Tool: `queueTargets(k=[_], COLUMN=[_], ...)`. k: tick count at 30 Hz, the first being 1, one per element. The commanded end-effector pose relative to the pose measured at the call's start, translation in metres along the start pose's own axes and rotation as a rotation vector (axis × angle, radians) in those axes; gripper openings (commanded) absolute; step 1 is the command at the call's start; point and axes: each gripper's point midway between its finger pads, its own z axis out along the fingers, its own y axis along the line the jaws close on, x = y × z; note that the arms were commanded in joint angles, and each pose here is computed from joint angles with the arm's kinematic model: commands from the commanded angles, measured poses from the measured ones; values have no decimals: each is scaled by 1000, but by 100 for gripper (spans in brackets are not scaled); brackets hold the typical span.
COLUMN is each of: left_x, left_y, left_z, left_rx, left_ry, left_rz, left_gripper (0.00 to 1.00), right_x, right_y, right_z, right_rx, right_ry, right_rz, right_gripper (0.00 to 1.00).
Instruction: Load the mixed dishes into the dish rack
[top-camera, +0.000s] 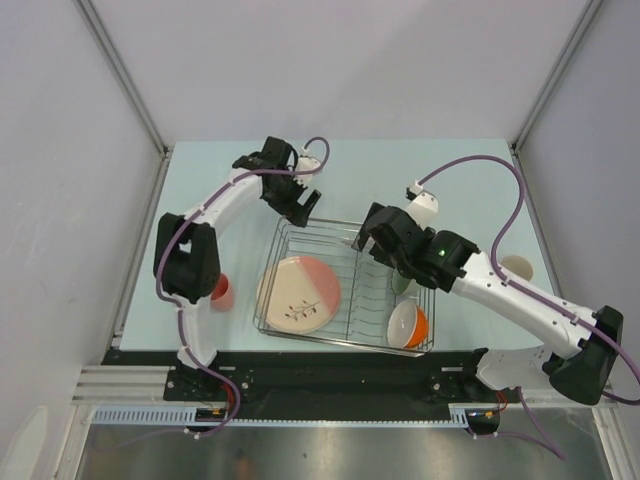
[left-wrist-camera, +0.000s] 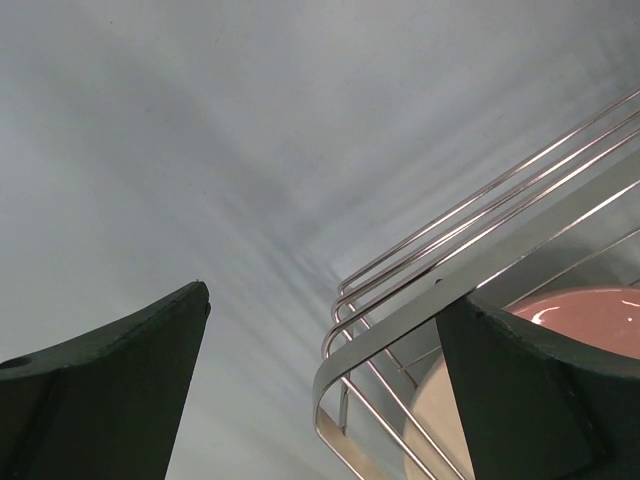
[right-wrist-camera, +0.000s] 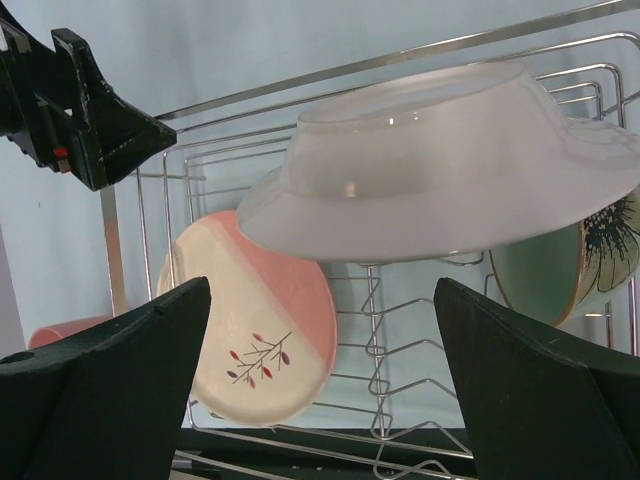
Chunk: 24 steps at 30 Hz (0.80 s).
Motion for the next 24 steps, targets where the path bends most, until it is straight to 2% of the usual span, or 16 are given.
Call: queueTargets(k=[1,6,12,18,24], left_x=[-28,-16,-5,13,23], left_y=[32,70,112,136,139], left_z=[3,32,48,56,55], left_rx=[-96,-123,-194,-236,-241], left_ry=[-64,-5,7,37,42], left_rz=[-48,-194,-277,-326,-342], left_gripper=[100,100,100,100,100], right_x=[-8,-11,-22,-36,-54], right_y=[-1,-9,-21,-29,-87], right_z=[2,12,24,31,21], right_rx=[8,34,60,57,266], right_ry=[-3,14,16,11,-59], right_rz=[1,6,15,27,37], right_gripper=[100,100,100,100,100])
